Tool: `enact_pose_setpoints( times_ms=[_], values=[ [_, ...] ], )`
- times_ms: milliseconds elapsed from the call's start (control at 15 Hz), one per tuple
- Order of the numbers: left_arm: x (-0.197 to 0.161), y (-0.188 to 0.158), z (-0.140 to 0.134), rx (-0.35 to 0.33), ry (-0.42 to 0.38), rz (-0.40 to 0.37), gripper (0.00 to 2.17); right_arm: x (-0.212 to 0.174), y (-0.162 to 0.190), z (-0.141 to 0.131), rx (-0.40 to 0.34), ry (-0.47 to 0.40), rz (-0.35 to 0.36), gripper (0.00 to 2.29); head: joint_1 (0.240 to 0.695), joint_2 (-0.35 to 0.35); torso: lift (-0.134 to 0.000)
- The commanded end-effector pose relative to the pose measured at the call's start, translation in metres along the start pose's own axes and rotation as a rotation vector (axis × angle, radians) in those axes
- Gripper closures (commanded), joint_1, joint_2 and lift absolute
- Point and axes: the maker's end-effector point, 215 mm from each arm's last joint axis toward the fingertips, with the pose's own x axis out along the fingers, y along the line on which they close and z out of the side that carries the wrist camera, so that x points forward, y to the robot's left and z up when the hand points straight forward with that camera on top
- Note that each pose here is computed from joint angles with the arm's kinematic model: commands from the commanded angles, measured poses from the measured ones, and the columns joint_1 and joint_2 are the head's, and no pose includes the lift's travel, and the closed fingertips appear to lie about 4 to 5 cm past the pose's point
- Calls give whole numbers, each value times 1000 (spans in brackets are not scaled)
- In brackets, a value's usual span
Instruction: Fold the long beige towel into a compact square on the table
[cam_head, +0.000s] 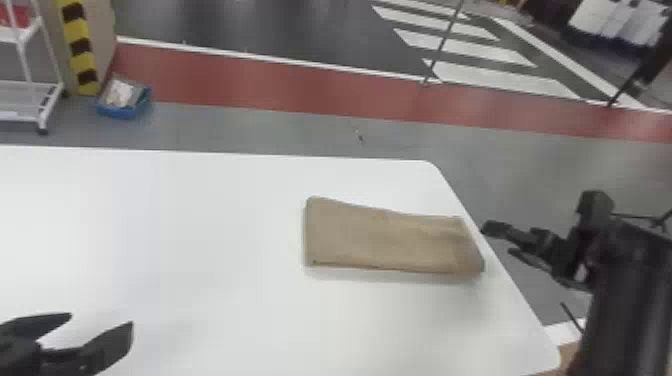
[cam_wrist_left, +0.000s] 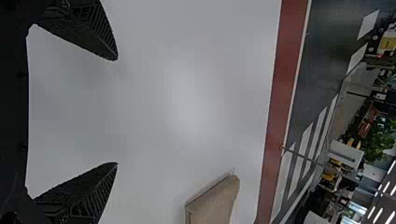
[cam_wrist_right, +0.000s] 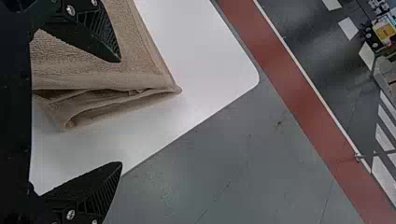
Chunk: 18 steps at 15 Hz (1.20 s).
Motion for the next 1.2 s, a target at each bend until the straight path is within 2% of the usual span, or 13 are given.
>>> enact_pose_setpoints(
  times_ms=[0,333,800,1133],
  values=[
    [-1,1,-3,0,4,4,76,14,3,1,-41,4,-12,124,695,-350,-124],
    [-5,0,-7,0,8,9,76,39,18,-22,-84,28,12,221,695,-350,-124],
    [-11,3,-13,1,16,17,76,47,18,-40,-96,72,-5,252,695,-350,-124],
    [-14,8,-11,5,6,22,76,46,24,-39,-80,70,11,697,695,-350,-124]
  ],
)
